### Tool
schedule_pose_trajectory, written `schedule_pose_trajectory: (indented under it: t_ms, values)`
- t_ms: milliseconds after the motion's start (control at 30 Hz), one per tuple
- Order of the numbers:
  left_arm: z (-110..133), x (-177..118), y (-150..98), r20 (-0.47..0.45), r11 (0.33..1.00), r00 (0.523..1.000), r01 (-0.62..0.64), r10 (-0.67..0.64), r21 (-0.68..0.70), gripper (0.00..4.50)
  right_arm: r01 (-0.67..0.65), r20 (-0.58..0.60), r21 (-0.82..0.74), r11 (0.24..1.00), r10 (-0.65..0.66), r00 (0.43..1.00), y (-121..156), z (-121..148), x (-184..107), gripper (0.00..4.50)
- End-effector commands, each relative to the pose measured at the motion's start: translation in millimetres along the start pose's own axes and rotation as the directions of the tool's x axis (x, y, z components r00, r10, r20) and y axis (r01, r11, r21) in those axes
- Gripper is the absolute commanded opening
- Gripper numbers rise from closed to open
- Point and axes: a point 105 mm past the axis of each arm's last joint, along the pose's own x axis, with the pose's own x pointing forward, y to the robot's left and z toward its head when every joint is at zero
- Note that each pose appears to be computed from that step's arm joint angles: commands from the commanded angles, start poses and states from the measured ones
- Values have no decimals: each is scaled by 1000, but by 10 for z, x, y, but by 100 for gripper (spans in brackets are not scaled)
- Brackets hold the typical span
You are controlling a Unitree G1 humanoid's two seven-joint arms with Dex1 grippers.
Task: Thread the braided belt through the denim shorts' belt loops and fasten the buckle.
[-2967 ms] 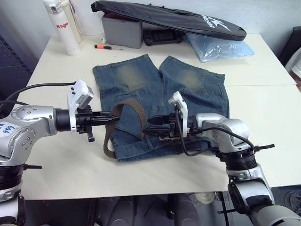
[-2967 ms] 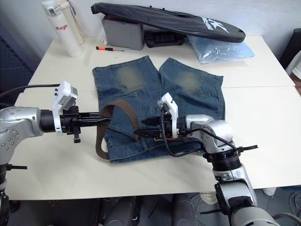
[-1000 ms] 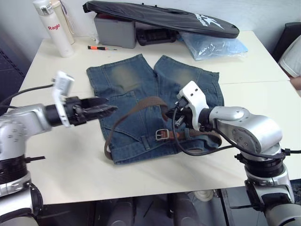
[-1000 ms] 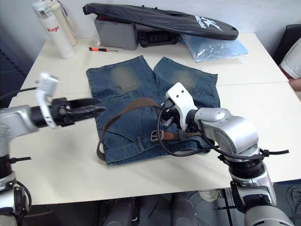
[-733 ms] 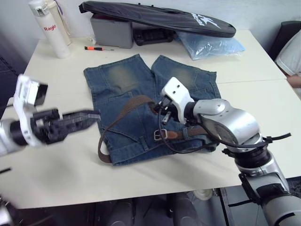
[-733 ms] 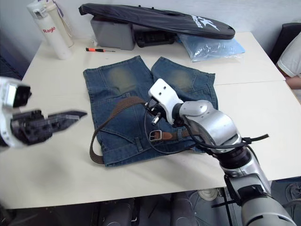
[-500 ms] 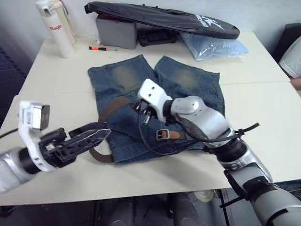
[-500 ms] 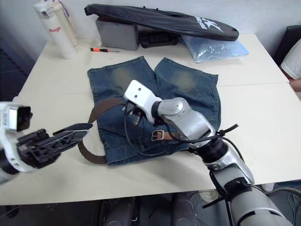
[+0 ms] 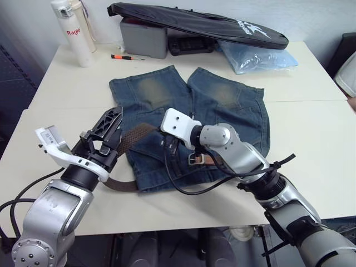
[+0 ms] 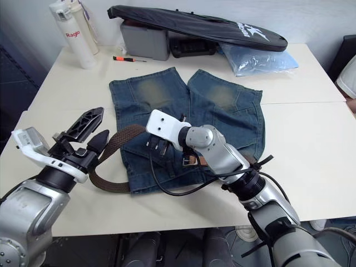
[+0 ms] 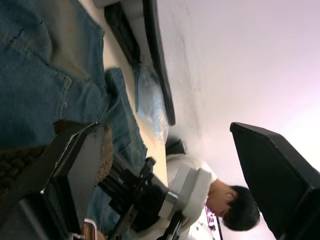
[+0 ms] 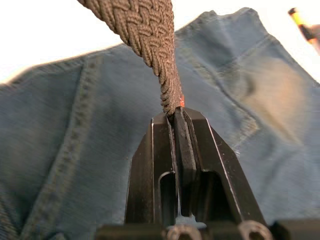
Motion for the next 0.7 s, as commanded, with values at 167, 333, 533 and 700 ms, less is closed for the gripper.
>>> schedule_pose_trajectory:
  t_ms: [167, 333, 533, 700]
  values:
    - [-229, -132, -308, -84, 984, 981, 176, -174, 6, 442, 180, 31, 49, 982, -182, 983, -305, 62, -16, 0]
    - [-279, -203, -204, -122, 986, 980, 165, -160, 33, 442, 175, 60, 85, 981, -180, 982, -275, 138, 22, 0]
    - [-210, -206, -27, -69, 996, 994, 88, -90, -32, 442, 153, 118, 122, 981, -168, 979, -277, 297, -61, 0]
    - [-80, -52, 74, 18, 985, 996, 85, -83, -147, 442, 87, 134, 112, 990, -102, 986, -137, 326, -165, 0]
